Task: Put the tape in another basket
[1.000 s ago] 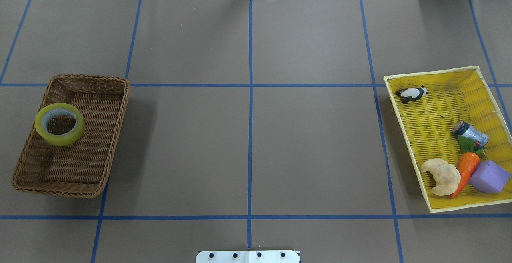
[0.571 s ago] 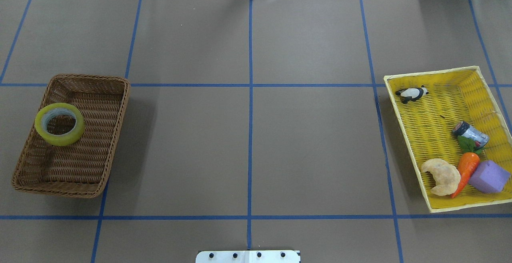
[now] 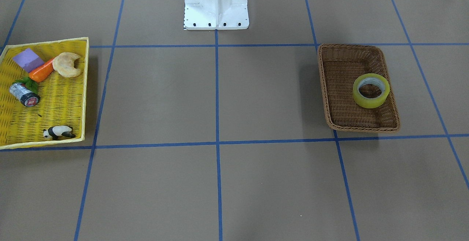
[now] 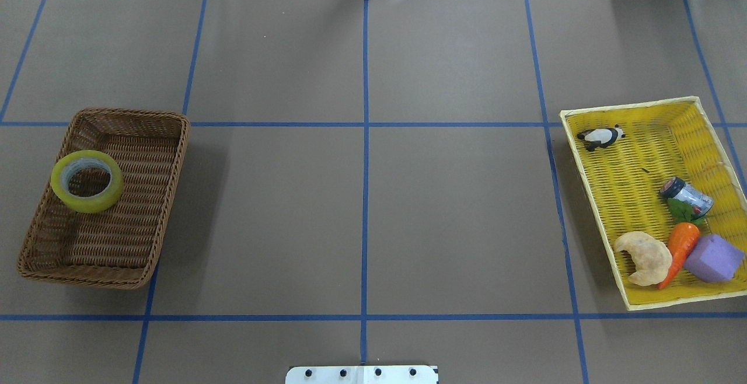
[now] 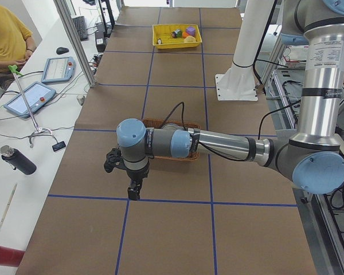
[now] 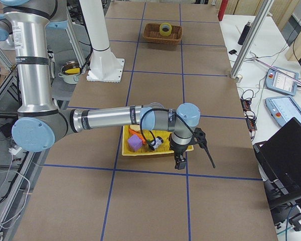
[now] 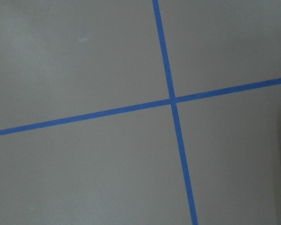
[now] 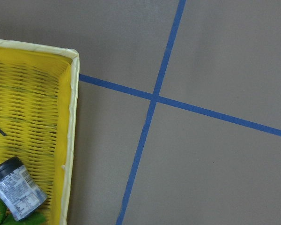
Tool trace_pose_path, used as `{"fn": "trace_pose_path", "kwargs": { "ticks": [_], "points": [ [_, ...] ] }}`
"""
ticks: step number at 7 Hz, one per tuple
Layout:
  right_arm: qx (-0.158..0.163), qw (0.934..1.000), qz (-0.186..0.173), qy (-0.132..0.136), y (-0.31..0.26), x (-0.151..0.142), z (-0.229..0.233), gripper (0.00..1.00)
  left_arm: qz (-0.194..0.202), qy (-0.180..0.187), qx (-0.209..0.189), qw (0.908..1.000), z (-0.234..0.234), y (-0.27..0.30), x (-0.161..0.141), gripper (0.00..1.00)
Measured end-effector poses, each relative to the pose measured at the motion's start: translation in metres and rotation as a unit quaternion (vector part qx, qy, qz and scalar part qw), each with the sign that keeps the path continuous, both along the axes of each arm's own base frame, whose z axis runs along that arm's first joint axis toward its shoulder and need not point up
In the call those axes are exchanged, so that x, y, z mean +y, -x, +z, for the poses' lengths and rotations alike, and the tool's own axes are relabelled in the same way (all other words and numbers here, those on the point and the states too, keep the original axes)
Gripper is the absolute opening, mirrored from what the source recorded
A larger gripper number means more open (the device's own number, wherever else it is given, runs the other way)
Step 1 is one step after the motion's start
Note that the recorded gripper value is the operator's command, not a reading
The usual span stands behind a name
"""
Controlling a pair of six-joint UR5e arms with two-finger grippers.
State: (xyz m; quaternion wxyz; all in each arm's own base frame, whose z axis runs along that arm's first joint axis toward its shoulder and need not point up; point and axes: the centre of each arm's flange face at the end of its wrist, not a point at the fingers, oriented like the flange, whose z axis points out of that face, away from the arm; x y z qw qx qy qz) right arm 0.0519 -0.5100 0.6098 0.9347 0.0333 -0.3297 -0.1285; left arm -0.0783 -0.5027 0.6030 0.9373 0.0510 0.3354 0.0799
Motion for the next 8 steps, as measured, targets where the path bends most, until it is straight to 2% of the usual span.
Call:
{"fn": "trace_pose_path", "kwargs": {
  "ticks": [4, 8],
  "points": [
    [-0.003, 1.0, 0.003, -0.002, -0.0007, 0.0012, 0.001, 1.0, 0.002, -0.019, -0.002, 0.9998, -0.0033, -0.0002, -0.0008, 0.98],
    [-0.003, 1.0, 0.002, 0.002, -0.0008, 0.0047, 0.0057, 1.0, 0.002, -0.021, -0.002, 0.9998, -0.0035, -0.0001, -0.0008, 0.98]
  ]
}}
